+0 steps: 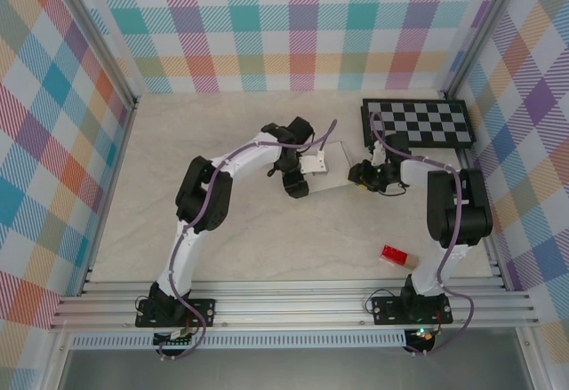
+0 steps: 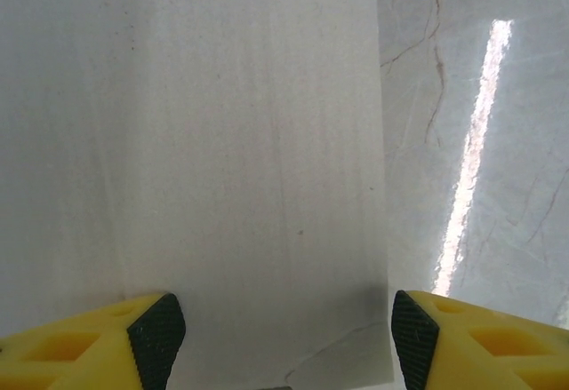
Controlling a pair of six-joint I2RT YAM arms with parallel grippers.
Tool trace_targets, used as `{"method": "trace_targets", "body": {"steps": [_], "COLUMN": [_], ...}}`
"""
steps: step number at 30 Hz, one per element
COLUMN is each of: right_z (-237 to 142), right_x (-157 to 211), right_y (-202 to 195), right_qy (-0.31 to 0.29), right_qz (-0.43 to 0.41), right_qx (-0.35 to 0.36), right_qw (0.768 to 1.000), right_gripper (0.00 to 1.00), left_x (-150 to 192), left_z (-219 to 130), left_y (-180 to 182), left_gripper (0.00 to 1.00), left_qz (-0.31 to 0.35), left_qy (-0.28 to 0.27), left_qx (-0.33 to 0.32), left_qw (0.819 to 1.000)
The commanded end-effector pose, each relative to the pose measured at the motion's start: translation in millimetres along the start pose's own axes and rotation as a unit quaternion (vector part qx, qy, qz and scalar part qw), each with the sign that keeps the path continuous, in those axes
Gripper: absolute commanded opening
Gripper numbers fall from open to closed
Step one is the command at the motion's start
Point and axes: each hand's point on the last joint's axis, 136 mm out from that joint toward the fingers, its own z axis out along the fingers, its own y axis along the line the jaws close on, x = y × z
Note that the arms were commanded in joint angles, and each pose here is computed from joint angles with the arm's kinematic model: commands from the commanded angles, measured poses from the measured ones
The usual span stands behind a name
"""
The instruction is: Fold the paper box
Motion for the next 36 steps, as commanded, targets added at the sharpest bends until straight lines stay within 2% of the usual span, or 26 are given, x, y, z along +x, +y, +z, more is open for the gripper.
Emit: {"method": "trace_targets", "body": {"steps": [1,8,11,17,22,36], "right_z": [3,0,0,0,-1,2], "right_x": [-1,-4,-5,-7,-9,-16], "right_y": [3,2,3,2,1,-5], "right_qy": [0.001,-0.005,-0.006,-0.01,-0.012,-0.017], "right_qz": [-0.007,-0.007,-0.004,0.006,0.009,0.039], "right_qx": [-0.008,-0.008,-0.011,-0.014,-0.012,-0.026], "right_qw": [1.0,1.0,1.0,1.0,1.0,0.999], "right_gripper": [0.35,0.35,0.35,0.35,0.35,0.35], "left_x": [36,51,55,66,70,80], "left_z": [32,42,43,52,55,59], "left_y": [-10,-16,-22,-29,-31,-38], "left_gripper": [0.66,0.6,0.62,0.61,0.55,0.51], "left_qz": [0.033,0.085,0.095,0.109,0.115,0.125], "left_qy": [0.07,0.094,0.095,0.107,0.113,0.118], "left_qx": [0.01,-0.004,0.006,0.02,0.026,0.04], "left_qw": [0.997,0.992,0.991,0.988,0.987,0.984]}}
